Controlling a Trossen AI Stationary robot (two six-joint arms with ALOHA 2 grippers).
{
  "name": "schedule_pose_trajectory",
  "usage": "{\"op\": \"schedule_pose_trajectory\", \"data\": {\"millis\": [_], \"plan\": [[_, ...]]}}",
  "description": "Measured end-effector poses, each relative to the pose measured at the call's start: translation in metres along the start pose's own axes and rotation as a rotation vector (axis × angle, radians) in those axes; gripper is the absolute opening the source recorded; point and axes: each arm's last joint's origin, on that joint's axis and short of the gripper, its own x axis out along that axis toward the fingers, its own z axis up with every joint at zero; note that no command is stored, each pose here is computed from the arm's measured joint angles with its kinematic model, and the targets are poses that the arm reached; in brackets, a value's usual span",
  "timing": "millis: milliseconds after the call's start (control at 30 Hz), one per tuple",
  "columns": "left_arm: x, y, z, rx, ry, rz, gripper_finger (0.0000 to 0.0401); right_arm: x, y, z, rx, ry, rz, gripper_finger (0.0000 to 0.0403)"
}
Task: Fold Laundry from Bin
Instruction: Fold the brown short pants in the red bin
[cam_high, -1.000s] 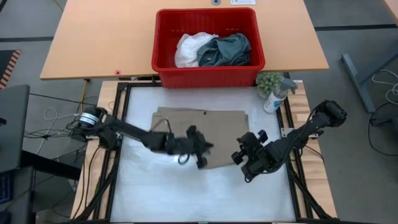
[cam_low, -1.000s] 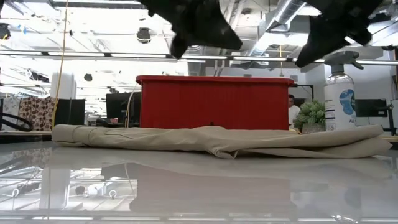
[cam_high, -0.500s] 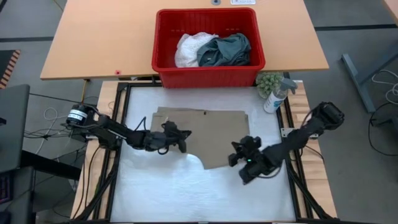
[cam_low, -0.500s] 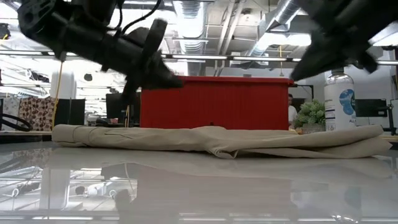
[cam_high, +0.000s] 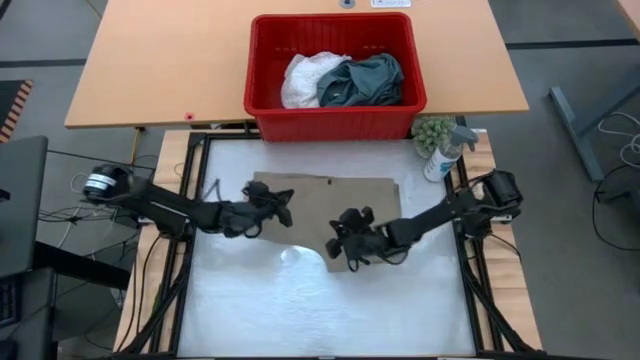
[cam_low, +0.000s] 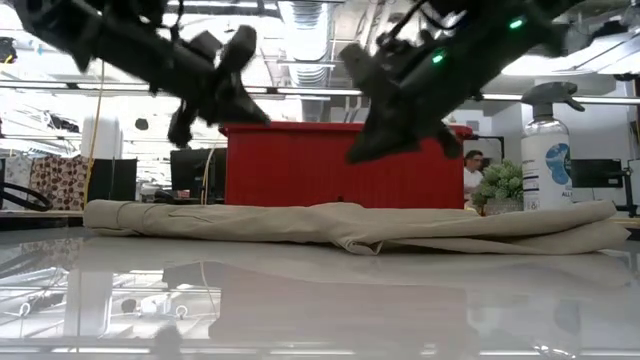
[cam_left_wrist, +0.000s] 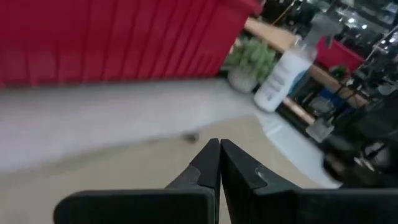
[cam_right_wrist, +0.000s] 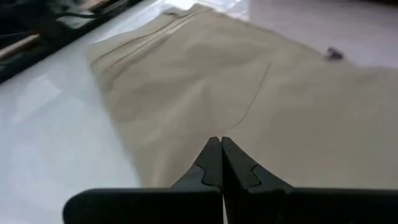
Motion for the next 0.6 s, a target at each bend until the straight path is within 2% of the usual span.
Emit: {"op": "schedule_pose_trajectory", "data": {"millis": [100,233,333,500,600], "plan": [[-0.012,0.003,0.019,0.038,-0.002,-0.006,0.0000,0.016,0.004,0.008,-0.069,0.025,0.014,0.0016],[-0.027,0.012,0.033,0.083,0.072,-0.041,0.0000,0.041,0.012,0.020,-0.182,0.059,0.051,0.0016],[-0.036,0.019,0.036,0.116,0.133,-0.032,0.0000,0.060,0.015,0.027,-0.215,0.055,0.030,0.0016],[-0.052,0.027,0.049,0.130,0.128,-0.033,0.0000,0.085,0.020,0.039,-0.269,0.067,0.053,0.0016],[-0.062,0.036,0.055,0.126,0.142,-0.006,0.0000,0.098,0.017,0.034,-0.286,0.103,0.037,0.0016]]}}
